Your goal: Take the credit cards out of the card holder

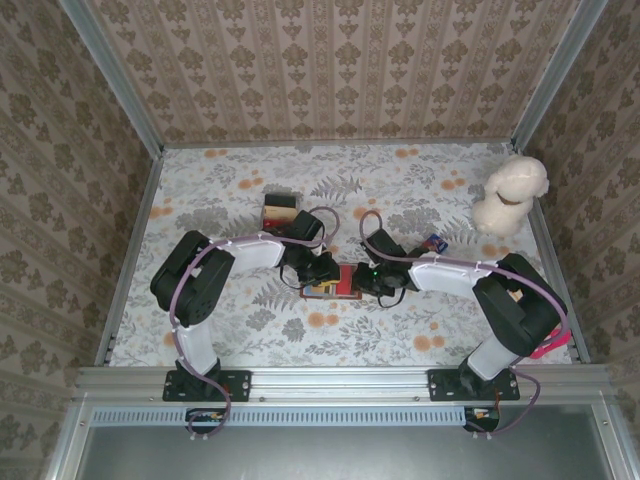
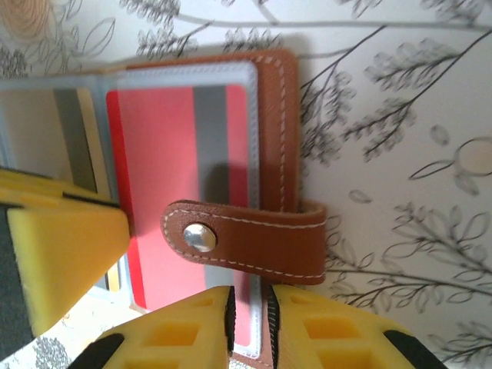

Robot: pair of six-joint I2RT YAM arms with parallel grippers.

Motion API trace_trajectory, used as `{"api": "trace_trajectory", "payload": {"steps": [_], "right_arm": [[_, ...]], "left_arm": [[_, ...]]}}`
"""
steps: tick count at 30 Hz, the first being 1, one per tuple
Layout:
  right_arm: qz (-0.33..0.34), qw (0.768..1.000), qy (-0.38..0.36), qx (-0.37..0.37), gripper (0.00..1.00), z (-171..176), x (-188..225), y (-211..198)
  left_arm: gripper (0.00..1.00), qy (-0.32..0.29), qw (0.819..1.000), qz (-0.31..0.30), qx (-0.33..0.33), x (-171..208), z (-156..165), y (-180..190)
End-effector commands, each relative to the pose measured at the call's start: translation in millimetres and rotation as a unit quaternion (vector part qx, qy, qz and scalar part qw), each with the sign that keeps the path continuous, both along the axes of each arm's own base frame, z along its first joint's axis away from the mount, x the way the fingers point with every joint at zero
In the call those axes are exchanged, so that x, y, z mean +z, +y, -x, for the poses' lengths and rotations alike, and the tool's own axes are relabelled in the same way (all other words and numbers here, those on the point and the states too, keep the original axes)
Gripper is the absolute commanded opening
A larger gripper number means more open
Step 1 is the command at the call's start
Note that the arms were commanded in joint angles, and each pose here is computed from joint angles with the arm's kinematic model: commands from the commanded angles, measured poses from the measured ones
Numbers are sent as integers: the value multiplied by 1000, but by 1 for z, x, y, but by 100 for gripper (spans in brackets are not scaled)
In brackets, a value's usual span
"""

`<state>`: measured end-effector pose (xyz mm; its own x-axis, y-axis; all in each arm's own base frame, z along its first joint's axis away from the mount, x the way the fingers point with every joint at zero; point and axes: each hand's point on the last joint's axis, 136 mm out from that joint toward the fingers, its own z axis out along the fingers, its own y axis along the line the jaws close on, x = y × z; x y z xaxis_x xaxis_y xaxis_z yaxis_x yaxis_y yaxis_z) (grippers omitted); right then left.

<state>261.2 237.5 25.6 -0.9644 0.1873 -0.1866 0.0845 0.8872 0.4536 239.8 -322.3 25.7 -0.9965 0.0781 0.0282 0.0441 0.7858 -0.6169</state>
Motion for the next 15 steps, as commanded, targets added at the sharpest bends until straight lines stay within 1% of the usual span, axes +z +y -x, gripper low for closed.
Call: {"api": "trace_trajectory", "payload": {"steps": [1, 8, 15], "right_arm": [[19, 1000, 2, 8, 22, 5, -4, -2], [23, 1000, 3, 7, 20, 0, -7, 2], [24, 1000, 11, 9, 18, -1, -13, 4]], "left_arm": [[18, 46, 997, -67, 7, -41, 19, 28], [18, 48, 997, -58, 5, -40, 21, 26], [16, 51, 999, -12, 11, -33, 19, 16]]}}
